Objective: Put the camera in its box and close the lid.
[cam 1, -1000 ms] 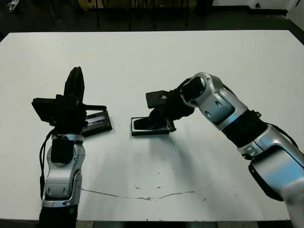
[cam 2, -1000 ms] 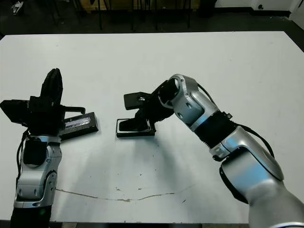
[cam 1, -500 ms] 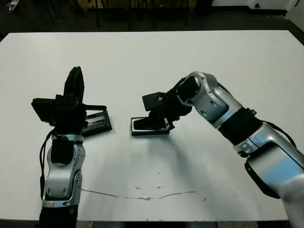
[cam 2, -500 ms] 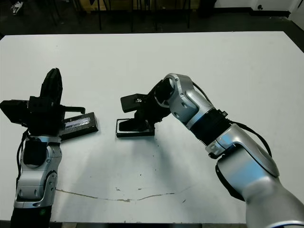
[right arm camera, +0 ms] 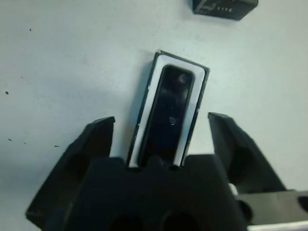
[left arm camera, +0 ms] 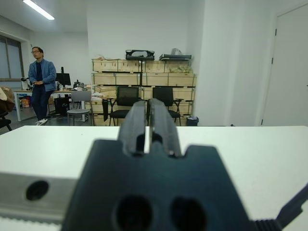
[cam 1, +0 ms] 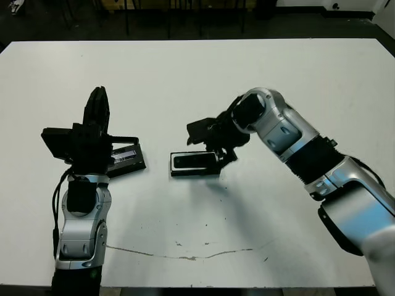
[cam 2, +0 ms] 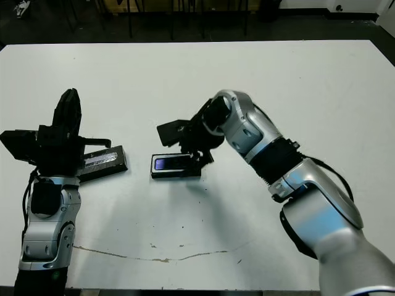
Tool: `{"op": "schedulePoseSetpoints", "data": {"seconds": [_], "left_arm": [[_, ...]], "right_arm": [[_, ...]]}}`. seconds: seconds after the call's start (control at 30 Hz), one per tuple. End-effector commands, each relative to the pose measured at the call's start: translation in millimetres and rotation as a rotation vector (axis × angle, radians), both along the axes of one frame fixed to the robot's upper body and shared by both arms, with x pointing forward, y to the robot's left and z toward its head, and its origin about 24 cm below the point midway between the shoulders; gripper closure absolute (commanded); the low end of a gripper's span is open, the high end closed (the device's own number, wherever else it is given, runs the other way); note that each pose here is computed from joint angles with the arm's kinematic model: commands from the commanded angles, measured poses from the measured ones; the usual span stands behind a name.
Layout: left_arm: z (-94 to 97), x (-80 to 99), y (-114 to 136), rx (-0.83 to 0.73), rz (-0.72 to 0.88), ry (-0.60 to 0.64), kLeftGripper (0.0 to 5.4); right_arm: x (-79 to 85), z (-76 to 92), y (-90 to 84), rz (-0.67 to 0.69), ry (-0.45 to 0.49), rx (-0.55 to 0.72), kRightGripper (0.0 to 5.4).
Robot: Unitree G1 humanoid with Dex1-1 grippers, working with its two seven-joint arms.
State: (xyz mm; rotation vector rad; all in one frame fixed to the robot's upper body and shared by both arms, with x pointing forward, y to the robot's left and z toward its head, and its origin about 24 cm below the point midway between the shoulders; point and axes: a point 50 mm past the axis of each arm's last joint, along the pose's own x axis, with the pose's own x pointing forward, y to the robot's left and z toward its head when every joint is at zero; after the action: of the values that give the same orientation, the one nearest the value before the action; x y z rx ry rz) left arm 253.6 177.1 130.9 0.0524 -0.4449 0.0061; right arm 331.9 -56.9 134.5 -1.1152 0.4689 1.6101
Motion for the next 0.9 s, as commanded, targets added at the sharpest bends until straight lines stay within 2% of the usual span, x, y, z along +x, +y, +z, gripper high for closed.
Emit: {"op": "schedulePoseSetpoints", "data": {"seconds": [0.03,0.13,0.37,0.4,0.5,0.57,0.67,0.73,0.83,0.9], "left_arm": [[-8.7,-0.8,1.7,0.004,0.009,0.041,5.4],[-8.7,-0.9,1.6,0.001,0.009,0.041,5.4],[-8.5,-0.1,1.3,-0.008,0.007,0.045,5.4],[-8.5,-0.1,1.4,-0.01,0.007,0.044,5.4],[-8.0,0.1,2.4,-0.003,0.006,0.043,5.4],[-7.7,0.3,3.3,0.002,0.01,0.041,5.4],[-7.4,0.5,3.9,-0.001,0.012,0.043,5.4],[-7.2,0.7,4.0,0.004,0.013,0.041,5.4],[-7.4,0.6,4.1,0.006,0.013,0.044,5.4],[-7.4,0.3,4.3,0.007,0.013,0.046,5.4]], "right_arm": [[5.1,-0.1,-7.9,-0.049,-0.009,0.022,0.45],[10.5,4.4,-16.1,-0.121,-0.02,0.059,0.01],[22.1,26.8,-32.2,-0.193,-0.091,0.169,0.01],[23.6,31.9,-35.6,-0.21,-0.09,0.193,0.01],[26.6,44.8,-49.4,-0.3,-0.008,0.33,0.01],[25.7,52.3,-59.9,-0.339,0.002,0.415,0.01],[18.5,57.7,-73.8,-0.449,-0.101,0.554,0.01],[9.9,54.6,-79.0,-0.528,-0.199,0.655,0.11],[-8.8,41.0,-84.0,-0.649,-0.305,0.78,0.5],[-19.4,30.7,-85.3,-0.694,-0.335,0.817,0.84]]}}
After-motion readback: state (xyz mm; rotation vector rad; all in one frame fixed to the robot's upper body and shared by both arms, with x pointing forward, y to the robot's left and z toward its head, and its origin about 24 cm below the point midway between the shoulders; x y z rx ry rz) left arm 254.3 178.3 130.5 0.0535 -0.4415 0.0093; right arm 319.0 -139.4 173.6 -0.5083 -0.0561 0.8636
